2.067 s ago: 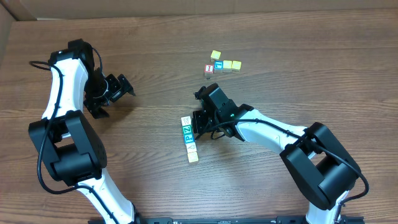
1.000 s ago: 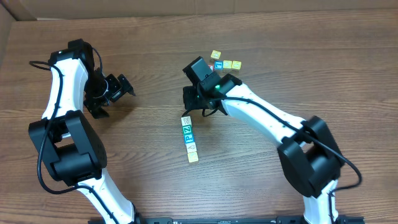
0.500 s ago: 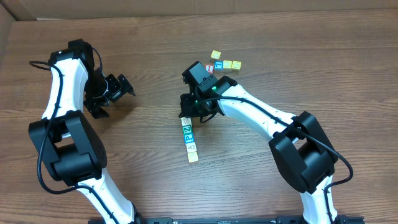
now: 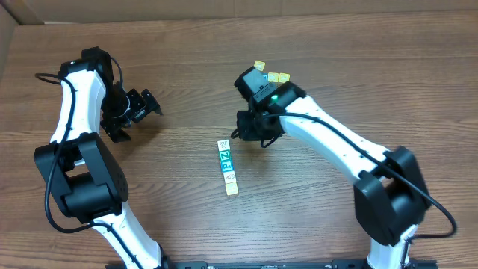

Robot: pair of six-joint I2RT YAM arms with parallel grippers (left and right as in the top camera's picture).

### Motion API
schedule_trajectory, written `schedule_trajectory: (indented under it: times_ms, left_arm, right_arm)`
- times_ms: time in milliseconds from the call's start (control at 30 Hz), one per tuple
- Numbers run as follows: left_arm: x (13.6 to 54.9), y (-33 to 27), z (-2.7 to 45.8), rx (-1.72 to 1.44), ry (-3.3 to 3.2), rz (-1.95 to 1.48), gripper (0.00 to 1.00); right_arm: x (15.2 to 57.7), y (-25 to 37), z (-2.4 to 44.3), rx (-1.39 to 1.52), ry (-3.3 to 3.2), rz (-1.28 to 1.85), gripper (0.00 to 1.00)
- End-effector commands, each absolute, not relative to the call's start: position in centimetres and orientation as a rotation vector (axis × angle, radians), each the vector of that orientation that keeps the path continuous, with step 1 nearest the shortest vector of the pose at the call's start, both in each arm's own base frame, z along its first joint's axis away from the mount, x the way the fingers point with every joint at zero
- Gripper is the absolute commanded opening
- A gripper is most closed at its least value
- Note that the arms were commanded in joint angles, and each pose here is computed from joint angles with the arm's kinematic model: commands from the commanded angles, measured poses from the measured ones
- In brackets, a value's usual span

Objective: Flip 5 blocks

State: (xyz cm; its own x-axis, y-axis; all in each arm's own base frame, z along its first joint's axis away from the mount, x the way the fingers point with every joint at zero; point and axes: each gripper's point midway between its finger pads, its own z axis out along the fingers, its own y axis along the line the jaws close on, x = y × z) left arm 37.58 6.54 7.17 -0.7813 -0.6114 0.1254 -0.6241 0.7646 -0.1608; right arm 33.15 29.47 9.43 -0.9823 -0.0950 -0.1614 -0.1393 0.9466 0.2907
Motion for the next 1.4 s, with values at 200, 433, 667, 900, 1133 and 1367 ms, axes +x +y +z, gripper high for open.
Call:
schedule_trajectory:
  times_ms: [200, 433, 667, 900, 1133, 1367]
  left_arm:
    - [38.2, 6.2, 7.7, 0.979, -2.924, 0.309, 1.0]
    - [38.2, 6.2, 7.7, 0.979, -2.923, 0.309, 1.0]
    - [38.2, 6.2, 7.7, 0.979, -2.923, 0.309, 1.0]
    - [38.2, 6.2, 7.7, 0.979, -2.924, 0.309, 1.0]
    - [38.2, 6.2, 7.7, 0.979, -2.923, 0.309, 1.0]
    - [38.2, 6.2, 7.7, 0.979, -2.923, 0.309, 1.0]
  right_arm:
    - [35.4, 30.3, 8.0, -0.132, 2.834, 0.439, 0.09]
    - [36.1, 31.3, 3.8, -0.144, 2.834, 0.431, 0.04]
    - [35.4, 32.4, 1.9, -0.18, 2.857, 0.422, 0.04]
    - [33.9, 33.3, 1.8, -0.216, 2.905, 0.497, 0.04]
    - [33.2, 34.0, 1.8, -0.245, 2.905, 0.5, 0.04]
    - [33.1, 34.3, 1.9, -0.255, 2.901, 0.504, 0.04]
